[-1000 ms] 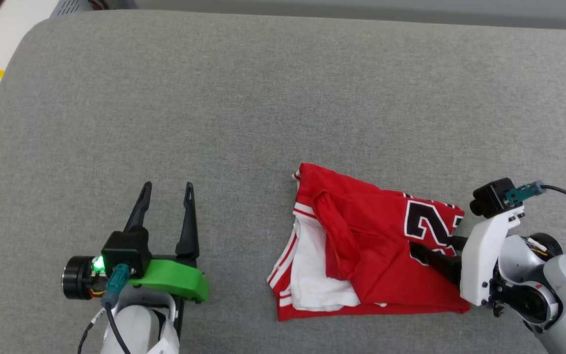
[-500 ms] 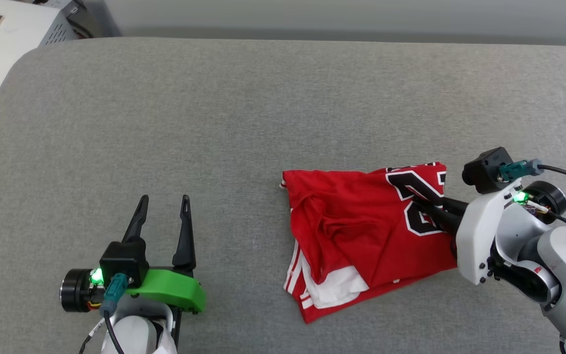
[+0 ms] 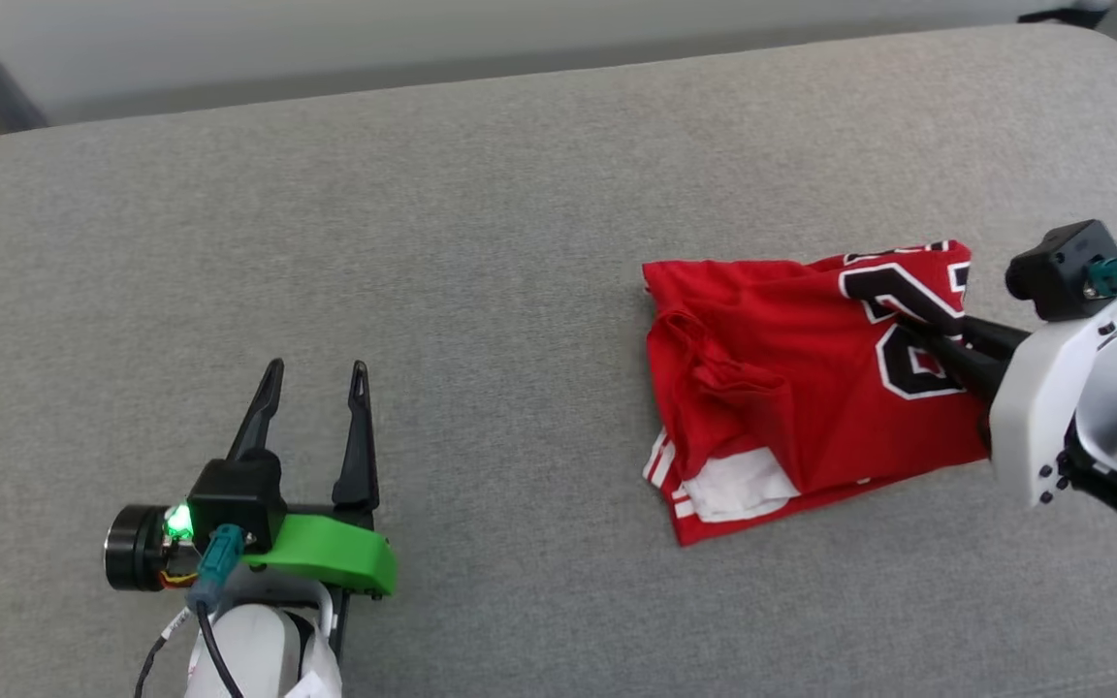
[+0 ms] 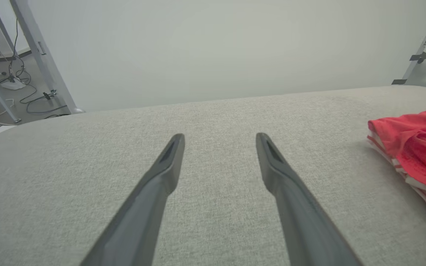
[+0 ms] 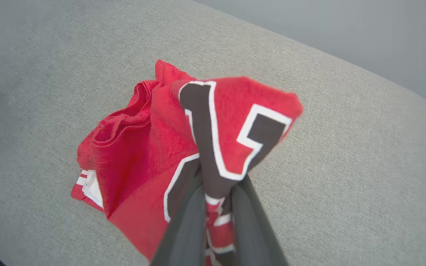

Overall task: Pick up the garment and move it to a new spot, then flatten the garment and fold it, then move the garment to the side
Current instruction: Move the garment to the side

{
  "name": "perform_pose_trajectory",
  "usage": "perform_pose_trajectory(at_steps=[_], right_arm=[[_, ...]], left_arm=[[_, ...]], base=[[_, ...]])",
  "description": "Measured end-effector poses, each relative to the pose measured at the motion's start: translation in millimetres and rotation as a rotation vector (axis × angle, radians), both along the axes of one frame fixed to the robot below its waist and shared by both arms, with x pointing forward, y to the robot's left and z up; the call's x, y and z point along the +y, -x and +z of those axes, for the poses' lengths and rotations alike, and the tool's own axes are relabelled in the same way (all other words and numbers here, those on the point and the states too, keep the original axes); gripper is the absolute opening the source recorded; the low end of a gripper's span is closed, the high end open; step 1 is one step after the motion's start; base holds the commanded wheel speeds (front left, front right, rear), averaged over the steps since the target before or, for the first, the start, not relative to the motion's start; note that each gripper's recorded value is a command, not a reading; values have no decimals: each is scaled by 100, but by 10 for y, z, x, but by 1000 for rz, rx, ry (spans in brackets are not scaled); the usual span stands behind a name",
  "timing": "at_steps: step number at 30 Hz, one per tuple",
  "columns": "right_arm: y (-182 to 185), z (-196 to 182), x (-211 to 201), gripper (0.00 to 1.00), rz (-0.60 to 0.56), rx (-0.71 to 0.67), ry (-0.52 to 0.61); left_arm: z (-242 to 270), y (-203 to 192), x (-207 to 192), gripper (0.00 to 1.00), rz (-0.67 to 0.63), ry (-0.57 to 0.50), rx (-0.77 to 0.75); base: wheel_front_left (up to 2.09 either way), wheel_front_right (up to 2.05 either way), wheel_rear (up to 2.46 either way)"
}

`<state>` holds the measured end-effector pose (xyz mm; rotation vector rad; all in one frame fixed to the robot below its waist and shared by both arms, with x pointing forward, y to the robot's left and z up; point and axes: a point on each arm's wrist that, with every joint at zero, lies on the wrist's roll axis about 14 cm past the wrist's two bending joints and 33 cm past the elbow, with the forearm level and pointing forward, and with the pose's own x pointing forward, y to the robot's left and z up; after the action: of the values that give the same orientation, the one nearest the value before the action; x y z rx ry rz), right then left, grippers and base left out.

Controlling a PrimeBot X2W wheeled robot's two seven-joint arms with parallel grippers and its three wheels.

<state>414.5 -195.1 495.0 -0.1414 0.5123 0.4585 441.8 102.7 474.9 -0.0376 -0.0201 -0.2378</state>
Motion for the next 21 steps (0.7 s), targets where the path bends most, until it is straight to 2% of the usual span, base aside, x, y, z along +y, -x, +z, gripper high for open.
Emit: perform_pose_trajectory(at_steps=[6, 11, 16, 21], right_arm=[[-133, -41, -692, 0, -169, 9, 85], [-215, -215, -1314, 0, -296, 69, 208], [-373, -286, -1908, 0, -422, 90, 320], [-471, -417, -2312, 0, -507, 130, 418]], left_arm=[[-75, -234, -234, 100, -69, -5, -10], [-211, -398, -348, 100, -103, -3, -2], [-367, -549, -396, 100, -125, -2, 9], [-490, -658, -373, 100, -118, 1, 18]], base=[[0, 0, 0], [0, 0, 0], [0, 0, 0], [0, 0, 0]])
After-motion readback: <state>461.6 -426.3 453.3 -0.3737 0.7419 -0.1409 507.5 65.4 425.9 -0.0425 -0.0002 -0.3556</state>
